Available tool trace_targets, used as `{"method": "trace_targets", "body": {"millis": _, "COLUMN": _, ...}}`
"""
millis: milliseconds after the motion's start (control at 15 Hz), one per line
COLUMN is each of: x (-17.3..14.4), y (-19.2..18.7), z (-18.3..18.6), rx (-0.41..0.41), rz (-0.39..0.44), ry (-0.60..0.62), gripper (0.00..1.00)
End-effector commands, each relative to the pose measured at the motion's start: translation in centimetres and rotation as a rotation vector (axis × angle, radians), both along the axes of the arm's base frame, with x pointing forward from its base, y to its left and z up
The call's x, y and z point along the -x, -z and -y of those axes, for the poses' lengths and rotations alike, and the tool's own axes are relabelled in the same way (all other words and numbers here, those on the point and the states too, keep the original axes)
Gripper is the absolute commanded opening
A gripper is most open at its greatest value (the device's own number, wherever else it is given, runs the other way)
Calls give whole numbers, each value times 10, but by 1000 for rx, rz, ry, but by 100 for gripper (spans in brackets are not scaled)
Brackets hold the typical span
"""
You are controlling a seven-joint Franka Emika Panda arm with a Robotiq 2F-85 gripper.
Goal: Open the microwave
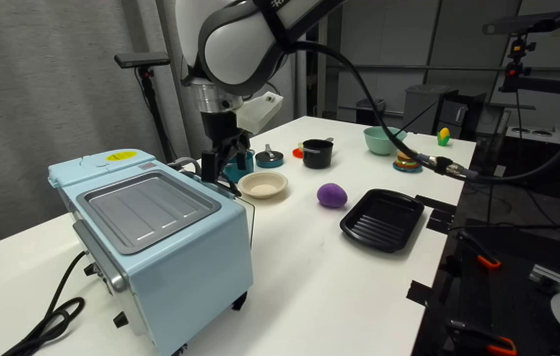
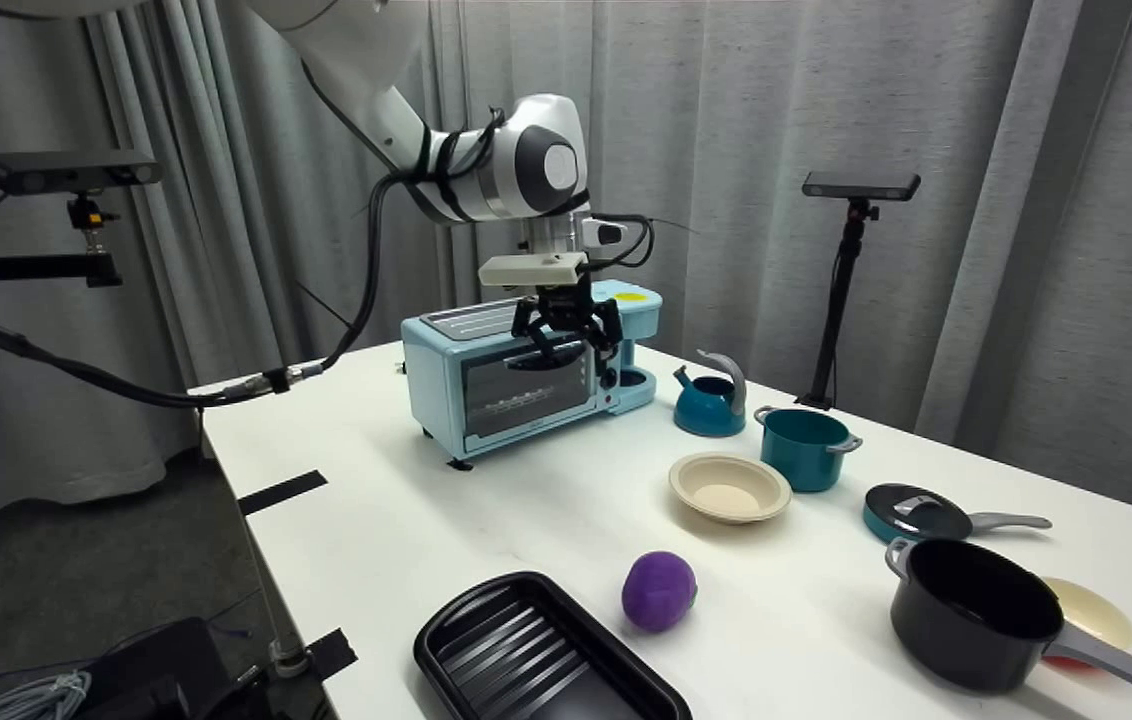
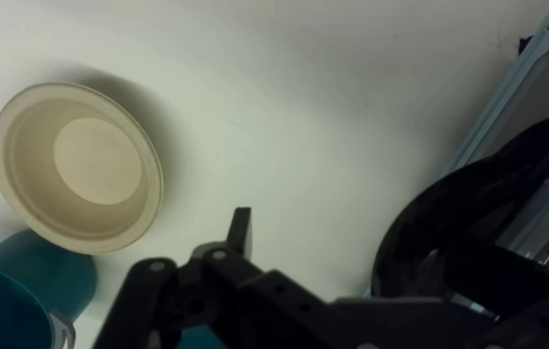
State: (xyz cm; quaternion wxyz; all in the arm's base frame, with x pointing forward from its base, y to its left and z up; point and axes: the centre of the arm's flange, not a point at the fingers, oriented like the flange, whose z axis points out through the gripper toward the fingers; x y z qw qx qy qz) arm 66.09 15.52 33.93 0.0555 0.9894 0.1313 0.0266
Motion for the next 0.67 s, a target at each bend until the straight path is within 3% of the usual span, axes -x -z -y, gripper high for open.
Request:
{"method": "trace_targets", "body": {"millis": 0, "x": -6, "y": 16, "z": 0, "rx": 38, "rz": 24, "ry": 18, "gripper": 100}}
{"method": "trace_targets", "body": {"millis": 600, "x": -8, "y": 33, "z": 9, "rx": 94, "rz": 24, "ry": 41, "gripper": 100}}
